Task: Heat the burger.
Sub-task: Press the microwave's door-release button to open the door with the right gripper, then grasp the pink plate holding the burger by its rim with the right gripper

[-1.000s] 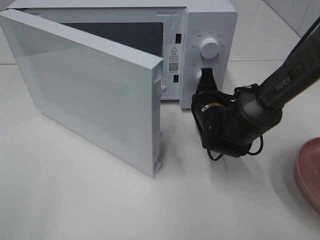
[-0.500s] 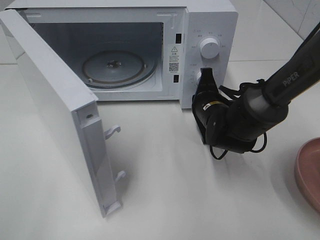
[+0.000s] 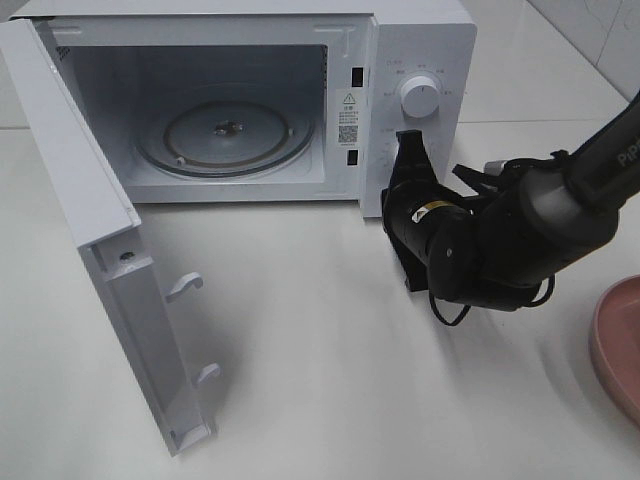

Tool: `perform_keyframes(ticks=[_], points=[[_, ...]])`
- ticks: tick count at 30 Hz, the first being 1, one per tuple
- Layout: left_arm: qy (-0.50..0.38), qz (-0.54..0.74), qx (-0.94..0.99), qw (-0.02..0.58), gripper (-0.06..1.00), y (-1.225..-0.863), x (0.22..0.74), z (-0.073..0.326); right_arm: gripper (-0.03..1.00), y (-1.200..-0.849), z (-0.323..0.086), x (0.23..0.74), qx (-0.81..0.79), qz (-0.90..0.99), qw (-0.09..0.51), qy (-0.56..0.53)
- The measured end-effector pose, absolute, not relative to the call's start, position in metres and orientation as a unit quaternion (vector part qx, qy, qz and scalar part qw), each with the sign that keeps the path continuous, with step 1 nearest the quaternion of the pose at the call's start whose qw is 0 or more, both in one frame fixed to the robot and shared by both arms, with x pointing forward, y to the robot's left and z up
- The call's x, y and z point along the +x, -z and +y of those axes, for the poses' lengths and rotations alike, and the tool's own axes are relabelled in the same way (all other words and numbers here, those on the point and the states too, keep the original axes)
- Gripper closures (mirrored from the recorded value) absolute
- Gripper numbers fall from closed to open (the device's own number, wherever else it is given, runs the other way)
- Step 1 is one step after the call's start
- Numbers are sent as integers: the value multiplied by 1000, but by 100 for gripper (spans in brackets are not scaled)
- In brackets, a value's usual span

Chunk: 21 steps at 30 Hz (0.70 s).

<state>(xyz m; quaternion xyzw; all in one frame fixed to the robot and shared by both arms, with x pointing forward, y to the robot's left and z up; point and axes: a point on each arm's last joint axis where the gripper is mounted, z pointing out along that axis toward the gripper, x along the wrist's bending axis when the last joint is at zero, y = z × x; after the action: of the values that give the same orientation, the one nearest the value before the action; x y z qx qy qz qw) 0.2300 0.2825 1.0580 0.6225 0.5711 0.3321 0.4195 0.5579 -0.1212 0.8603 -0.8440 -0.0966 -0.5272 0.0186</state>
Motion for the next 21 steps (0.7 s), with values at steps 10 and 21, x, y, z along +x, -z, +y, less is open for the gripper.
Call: perform_keyframes(ticks=[10, 21], points=[[-332, 571, 623, 420, -5, -1058, 230, 283, 97, -877, -128, 537, -861, -160, 12, 483], [-332, 571, 623, 420, -5, -1058, 230, 283, 97, -905, -125, 521, -837, -335, -13, 433]])
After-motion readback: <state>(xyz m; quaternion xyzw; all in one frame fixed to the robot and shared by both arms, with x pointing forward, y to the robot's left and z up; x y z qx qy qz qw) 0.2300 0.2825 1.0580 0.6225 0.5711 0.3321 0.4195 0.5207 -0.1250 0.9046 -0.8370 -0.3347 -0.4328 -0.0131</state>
